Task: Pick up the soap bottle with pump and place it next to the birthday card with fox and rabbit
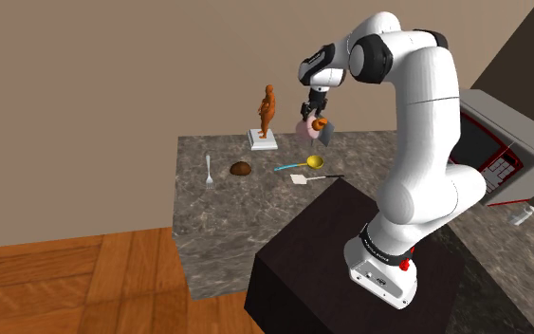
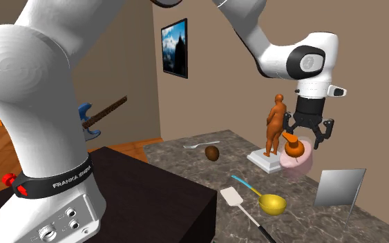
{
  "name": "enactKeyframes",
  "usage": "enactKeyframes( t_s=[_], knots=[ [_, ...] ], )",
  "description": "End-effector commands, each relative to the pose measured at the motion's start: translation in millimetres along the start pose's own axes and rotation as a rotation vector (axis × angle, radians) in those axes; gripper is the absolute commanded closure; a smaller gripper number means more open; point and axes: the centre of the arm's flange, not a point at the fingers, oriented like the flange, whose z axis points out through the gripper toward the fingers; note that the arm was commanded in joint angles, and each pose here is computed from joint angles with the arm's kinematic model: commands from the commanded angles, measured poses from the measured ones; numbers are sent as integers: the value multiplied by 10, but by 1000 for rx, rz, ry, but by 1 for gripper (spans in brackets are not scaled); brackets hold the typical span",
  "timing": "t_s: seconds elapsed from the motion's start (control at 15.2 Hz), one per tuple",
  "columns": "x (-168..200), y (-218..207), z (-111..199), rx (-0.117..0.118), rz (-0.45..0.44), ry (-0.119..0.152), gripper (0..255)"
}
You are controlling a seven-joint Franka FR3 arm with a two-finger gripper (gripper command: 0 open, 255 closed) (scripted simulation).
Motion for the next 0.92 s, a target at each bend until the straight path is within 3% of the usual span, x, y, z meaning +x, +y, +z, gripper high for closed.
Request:
enactKeyframes(
  t_s=[0.0,0.86],
  knots=[
    [-5,-5,100,0,0,1,255],
    [0,-19,786,0,0,1,255]
  ],
)
